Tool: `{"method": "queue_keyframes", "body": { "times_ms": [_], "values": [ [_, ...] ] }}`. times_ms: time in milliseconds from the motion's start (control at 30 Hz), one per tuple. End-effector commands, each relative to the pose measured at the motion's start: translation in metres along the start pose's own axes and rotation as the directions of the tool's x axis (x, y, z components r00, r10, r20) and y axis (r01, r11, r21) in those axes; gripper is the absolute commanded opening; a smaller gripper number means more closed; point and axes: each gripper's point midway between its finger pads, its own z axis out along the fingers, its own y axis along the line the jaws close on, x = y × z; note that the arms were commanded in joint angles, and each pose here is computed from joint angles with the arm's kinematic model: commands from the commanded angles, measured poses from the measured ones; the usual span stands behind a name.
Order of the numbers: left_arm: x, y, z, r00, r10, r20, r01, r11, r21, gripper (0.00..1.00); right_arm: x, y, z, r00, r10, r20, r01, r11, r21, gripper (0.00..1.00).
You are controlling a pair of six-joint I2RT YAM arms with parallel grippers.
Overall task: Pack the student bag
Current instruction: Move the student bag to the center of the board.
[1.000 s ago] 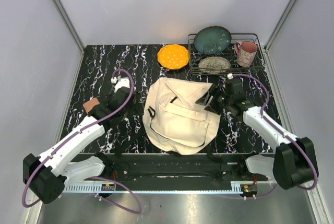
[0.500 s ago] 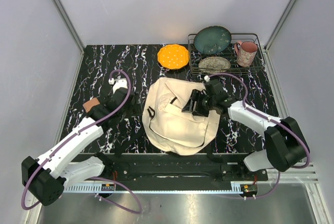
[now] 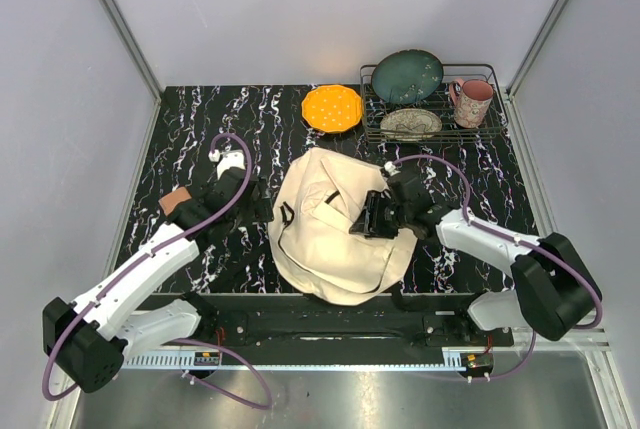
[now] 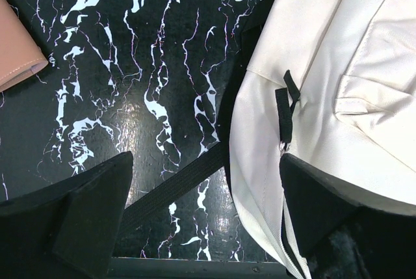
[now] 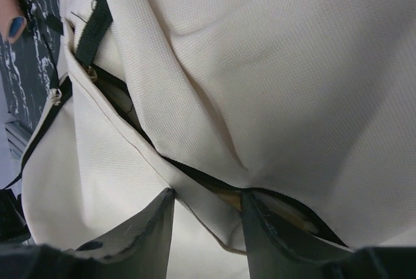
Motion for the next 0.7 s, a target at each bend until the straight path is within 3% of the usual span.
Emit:
{"method": "queue_keyframes", "body": {
  "times_ms": [0, 133, 267, 400, 533, 667],
  "values": [
    [-0.014, -0.004, -0.002, 0.999, -0.035, 0.037, 0.034, 0.999, 0.009, 0.99, 0.032, -0.025, 0.005, 0.995, 0.005, -0.099, 0.006, 0.993, 0.116, 0.48],
    [-0.014, 0.005, -0.003, 0.998, -0.044, 0.040, 0.045, 0.999, -0.030, 0.99, 0.030, -0.025, 0.006, 0.997, -0.008, -0.080, 0.019, 0.992, 0.126, 0.41],
    [-0.014, 0.020, -0.002, 0.996, -0.073, 0.041, 0.076, 0.994, -0.082, 0.99, 0.020, -0.031, 0.001, 0.999, -0.012, -0.030, 0.017, 0.983, 0.185, 0.18],
    [-0.016, 0.045, 0.001, 0.989, -0.142, 0.039, 0.147, 0.977, -0.157, 0.99, -0.008, -0.046, -0.015, 0.995, -0.041, 0.091, 0.008, 0.943, 0.333, 0.02],
    [-0.019, 0.071, 0.001, 0.974, -0.220, 0.060, 0.228, 0.950, -0.212, 0.99, -0.040, -0.066, -0.047, 0.969, -0.137, 0.206, 0.017, 0.868, 0.496, 0.00],
    [-0.011, 0.099, 0.011, 0.939, -0.341, 0.041, 0.340, 0.908, -0.245, 0.99, -0.060, -0.071, -0.067, 0.951, -0.168, 0.259, 0.007, 0.850, 0.526, 0.00]
  ]
}}
